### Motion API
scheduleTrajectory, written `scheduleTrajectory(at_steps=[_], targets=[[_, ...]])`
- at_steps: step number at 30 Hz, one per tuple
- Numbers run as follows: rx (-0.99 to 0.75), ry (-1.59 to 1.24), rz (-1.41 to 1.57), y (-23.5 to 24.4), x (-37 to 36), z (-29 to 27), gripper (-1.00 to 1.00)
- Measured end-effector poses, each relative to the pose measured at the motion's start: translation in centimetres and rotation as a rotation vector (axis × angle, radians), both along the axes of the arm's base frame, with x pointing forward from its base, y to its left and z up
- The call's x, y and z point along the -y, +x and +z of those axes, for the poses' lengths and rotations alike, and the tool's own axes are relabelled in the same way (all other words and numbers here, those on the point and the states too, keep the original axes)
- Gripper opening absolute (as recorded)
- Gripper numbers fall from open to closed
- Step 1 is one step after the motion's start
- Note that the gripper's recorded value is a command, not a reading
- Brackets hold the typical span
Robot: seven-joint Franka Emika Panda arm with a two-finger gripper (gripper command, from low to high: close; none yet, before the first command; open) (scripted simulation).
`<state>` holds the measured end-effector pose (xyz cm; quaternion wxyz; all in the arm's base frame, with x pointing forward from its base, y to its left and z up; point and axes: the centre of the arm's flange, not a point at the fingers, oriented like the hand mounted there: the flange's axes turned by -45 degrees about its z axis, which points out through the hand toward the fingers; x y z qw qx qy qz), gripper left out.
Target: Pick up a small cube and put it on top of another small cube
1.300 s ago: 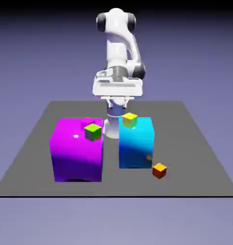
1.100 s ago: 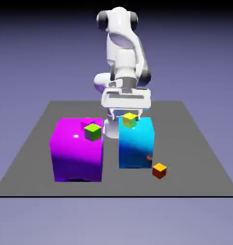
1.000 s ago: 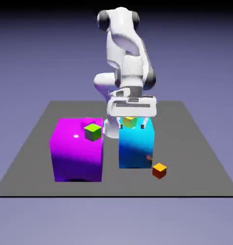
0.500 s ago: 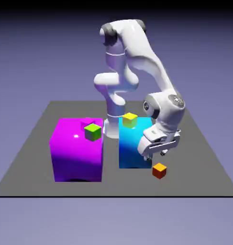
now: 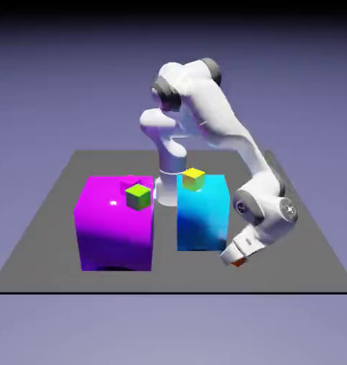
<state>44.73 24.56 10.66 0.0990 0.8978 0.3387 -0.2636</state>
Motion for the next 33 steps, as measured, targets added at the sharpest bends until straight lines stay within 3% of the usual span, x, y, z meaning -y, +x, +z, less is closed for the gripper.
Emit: scheduleTrajectory(at_steps=[7,20,29,33], targets=[[-0.015,-0.035,-0.104,1.8,-0.4,10.2,-1.00],[-0.032,0.011,-0.361,-2.1,6.6,26.1,-1.00],[-0.010,0.037,-0.387,-8.0,14.5,33.4,-1.00],[0.000,0.001,-0.368,-8.2,15.3,31.7,-1.00]])
